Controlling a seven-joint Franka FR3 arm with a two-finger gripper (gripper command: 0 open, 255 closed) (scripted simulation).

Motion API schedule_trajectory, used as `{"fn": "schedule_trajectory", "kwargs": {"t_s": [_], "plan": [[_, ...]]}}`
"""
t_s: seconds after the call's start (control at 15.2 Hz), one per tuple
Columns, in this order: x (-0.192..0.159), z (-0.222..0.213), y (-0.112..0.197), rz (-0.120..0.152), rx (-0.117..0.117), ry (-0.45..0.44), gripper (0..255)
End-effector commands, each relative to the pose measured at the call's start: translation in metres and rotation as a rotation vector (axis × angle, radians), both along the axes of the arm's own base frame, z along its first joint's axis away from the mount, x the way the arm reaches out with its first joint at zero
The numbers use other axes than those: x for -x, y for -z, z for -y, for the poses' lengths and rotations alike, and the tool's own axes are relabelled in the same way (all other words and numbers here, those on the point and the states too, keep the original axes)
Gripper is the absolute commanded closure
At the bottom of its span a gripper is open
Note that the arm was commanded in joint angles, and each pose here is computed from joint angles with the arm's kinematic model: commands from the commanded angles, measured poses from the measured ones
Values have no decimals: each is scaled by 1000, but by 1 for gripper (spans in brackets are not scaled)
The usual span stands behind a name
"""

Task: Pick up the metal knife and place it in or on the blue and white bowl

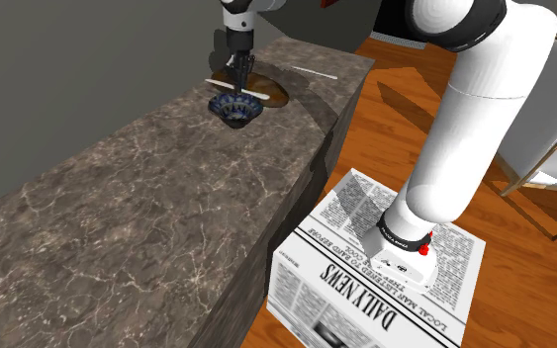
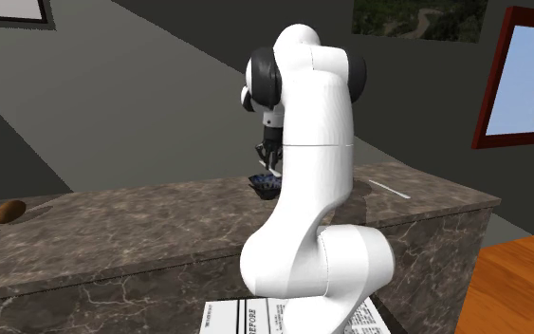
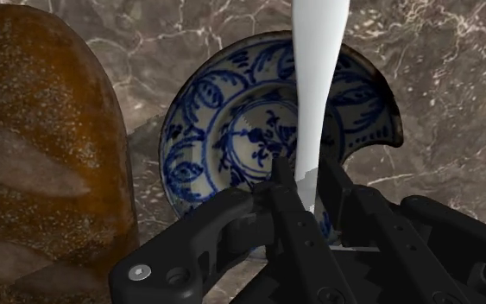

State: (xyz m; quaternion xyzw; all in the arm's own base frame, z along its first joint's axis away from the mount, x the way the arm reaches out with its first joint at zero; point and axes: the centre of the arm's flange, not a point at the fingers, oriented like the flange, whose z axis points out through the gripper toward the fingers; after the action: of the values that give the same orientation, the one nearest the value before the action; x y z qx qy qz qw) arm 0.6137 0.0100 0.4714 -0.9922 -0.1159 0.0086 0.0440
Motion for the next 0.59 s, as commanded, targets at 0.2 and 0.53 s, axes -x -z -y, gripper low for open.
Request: {"fn": "schedule_trajectory", "kwargs": {"t_s": [0.2,0.53], "plan": [[0,0,26,1,0,0,255],[0,0,51,1,0,0,255]]}}
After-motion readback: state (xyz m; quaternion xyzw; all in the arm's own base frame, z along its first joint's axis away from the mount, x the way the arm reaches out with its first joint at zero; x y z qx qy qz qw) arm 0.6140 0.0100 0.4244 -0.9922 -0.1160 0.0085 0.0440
